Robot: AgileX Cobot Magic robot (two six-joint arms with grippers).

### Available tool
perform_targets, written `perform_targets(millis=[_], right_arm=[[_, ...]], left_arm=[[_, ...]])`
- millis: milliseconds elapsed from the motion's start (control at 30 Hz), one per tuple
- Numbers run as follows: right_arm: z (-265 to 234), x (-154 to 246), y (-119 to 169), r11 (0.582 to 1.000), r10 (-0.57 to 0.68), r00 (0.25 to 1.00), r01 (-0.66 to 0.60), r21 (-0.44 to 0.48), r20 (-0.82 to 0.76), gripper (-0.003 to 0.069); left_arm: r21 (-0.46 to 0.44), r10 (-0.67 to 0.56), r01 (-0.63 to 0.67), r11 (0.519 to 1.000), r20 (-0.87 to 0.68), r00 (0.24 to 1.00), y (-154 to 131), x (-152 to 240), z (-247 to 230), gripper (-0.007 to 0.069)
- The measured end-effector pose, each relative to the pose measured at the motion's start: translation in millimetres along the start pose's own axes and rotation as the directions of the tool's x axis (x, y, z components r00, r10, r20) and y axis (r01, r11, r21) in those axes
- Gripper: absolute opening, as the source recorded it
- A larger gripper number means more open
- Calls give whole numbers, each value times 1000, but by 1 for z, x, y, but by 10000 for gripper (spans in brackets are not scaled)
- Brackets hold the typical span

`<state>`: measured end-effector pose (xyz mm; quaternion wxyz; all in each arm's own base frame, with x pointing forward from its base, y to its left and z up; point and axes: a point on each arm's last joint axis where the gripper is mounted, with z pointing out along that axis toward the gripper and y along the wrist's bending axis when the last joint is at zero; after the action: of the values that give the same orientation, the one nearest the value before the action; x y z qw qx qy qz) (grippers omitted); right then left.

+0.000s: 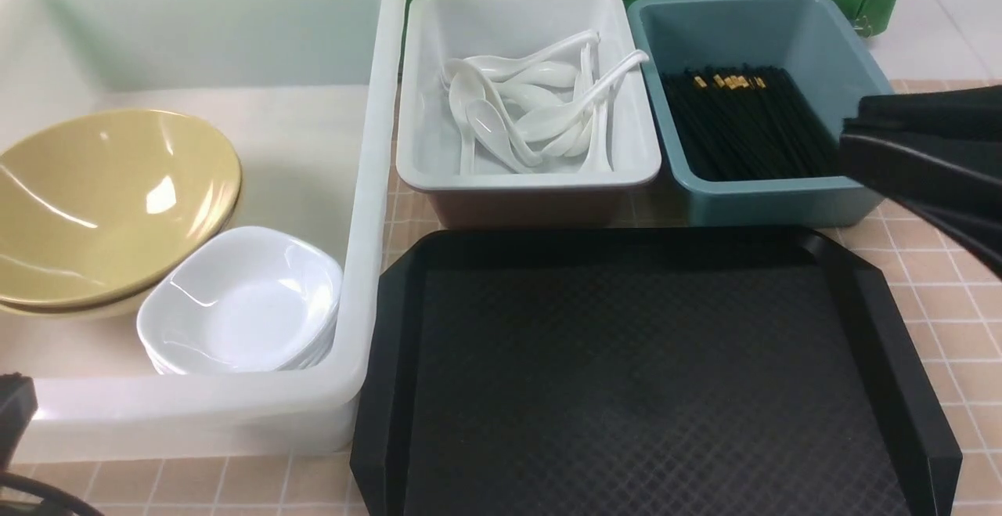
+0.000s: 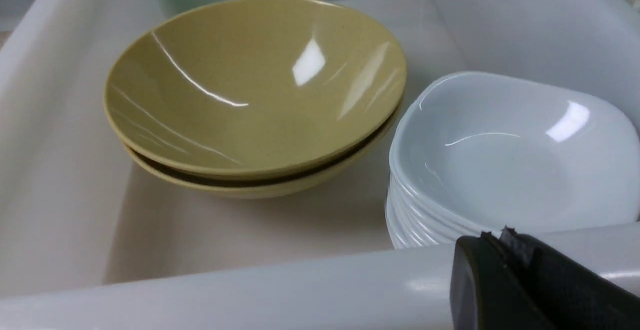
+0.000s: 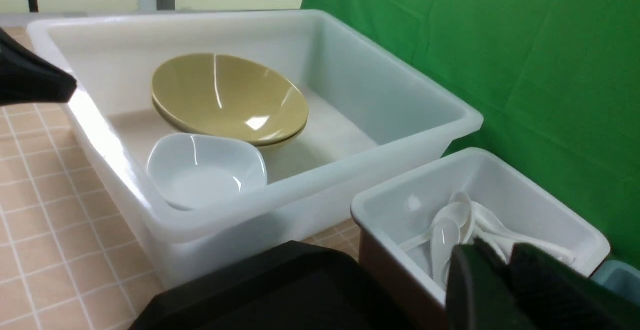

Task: On brown table put chopsticks spoon bowls plates into blue grey white boxes.

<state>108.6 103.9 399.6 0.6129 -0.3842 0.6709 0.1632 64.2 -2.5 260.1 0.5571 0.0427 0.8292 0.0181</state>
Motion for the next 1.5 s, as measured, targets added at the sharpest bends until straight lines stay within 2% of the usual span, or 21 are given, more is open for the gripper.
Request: perform_targets(millis=[700,867,933,1000,1133,1267,1367,1400,1433,1467,1500], right_arm=[[0,0,0,1000,-10,1000,10,2,1,148],[5,7,1,1000,-10,1000,10,14,22,105],[6,19,2,999,-14,999,12,39,44,42],[5,30,2,998,-14,998,10,64,54,36],[-9,71,0,981,51,994,-67,181,92,36],[-34,112,1,931,132,985,-162,328,111,36],[-58,147,5,848,151,976,-210,487,157,36],[-58,151,5,837,155,976,-211,504,151,36],[-64,165,8,797,157,976,-217,564,154,36],[-65,169,9,790,160,975,-220,571,155,36],[-69,185,12,735,190,970,-245,633,154,36]], left_arm=[[8,-6,6,1000,-32,999,-1,3,0,-11],[8,-6,6,1000,-34,999,-1,3,0,-11],[8,-6,6,1000,-34,999,-1,3,0,-11],[8,-6,6,1000,-34,999,-1,3,0,-11],[9,-6,6,1000,-35,999,-1,3,0,-11],[9,-6,6,1000,-35,999,-1,3,0,-11],[9,-6,6,1000,-35,999,-1,3,0,-11],[9,-6,6,1000,-35,999,-1,3,0,-11],[9,-6,6,1000,-35,999,-1,3,0,-11],[9,-6,6,1000,-35,999,-1,3,0,-11],[9,-6,6,1000,-35,999,-1,3,0,-11]])
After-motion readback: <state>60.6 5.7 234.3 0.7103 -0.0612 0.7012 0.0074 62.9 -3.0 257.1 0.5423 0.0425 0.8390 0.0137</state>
